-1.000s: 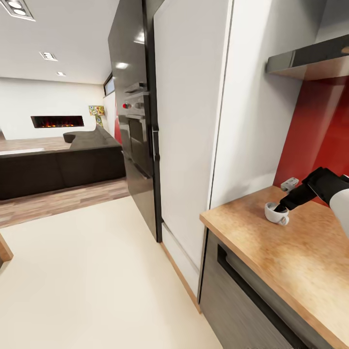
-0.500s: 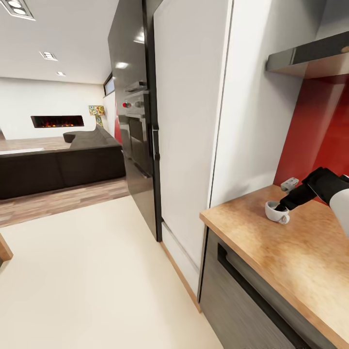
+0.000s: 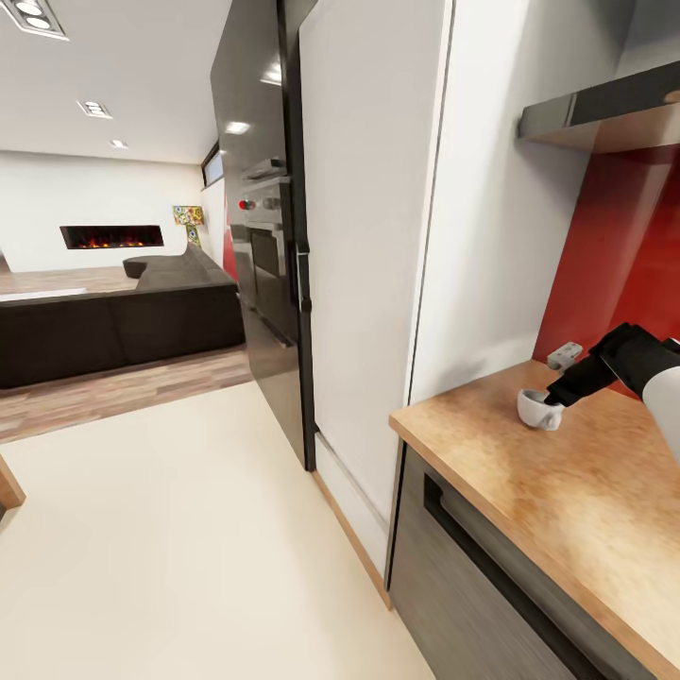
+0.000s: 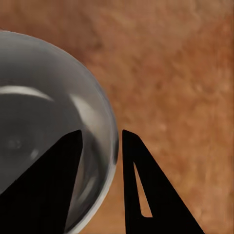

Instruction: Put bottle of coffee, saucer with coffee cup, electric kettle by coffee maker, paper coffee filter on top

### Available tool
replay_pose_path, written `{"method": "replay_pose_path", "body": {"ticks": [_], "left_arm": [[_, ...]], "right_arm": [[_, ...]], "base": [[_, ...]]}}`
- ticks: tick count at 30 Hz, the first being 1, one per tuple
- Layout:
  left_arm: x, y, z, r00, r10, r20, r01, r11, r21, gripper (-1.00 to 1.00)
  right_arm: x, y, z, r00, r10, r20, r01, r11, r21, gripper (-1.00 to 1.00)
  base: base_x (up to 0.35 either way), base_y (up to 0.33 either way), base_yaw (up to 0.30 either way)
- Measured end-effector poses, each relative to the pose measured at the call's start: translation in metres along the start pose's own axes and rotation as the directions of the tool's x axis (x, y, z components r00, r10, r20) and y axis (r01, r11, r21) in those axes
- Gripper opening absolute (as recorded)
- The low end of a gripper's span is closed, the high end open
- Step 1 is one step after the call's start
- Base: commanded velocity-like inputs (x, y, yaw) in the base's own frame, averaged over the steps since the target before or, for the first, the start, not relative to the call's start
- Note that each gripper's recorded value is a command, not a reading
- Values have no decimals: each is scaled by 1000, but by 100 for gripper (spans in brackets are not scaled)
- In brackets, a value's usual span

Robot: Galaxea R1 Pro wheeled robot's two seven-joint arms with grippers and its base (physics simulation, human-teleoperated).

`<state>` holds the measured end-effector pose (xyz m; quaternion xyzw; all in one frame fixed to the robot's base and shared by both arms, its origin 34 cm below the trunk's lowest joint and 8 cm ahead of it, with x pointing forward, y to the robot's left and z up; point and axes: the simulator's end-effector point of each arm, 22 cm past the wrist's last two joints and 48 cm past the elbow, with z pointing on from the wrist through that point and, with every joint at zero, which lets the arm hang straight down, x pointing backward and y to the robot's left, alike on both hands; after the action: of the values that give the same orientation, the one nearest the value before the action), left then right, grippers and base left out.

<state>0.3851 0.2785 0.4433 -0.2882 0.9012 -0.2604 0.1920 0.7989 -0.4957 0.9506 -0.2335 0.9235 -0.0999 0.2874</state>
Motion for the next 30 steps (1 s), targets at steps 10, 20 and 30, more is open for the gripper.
{"method": "replay_pose_path", "body": {"ticks": [10,20,30], "left_arm": [[0,0,0,1000,0,0,0,1000,-1,100],[-4,-10,-12,1000,-1,-1,1,1000,-1,100],[-9,-21,-26,1000,-1,-2,1,1000,-1,100]], "right_arm": [[0,0,0,1000,-1,0,1,1000,0,-100],[-5,0,-9,1000,16,-7,-16,1000,-20,-100],[-19,-8,-24,1000,14,-4,-14,1000,-12,-100]], "base": [[0,0,0],[0,0,0],[0,0,0]]}}
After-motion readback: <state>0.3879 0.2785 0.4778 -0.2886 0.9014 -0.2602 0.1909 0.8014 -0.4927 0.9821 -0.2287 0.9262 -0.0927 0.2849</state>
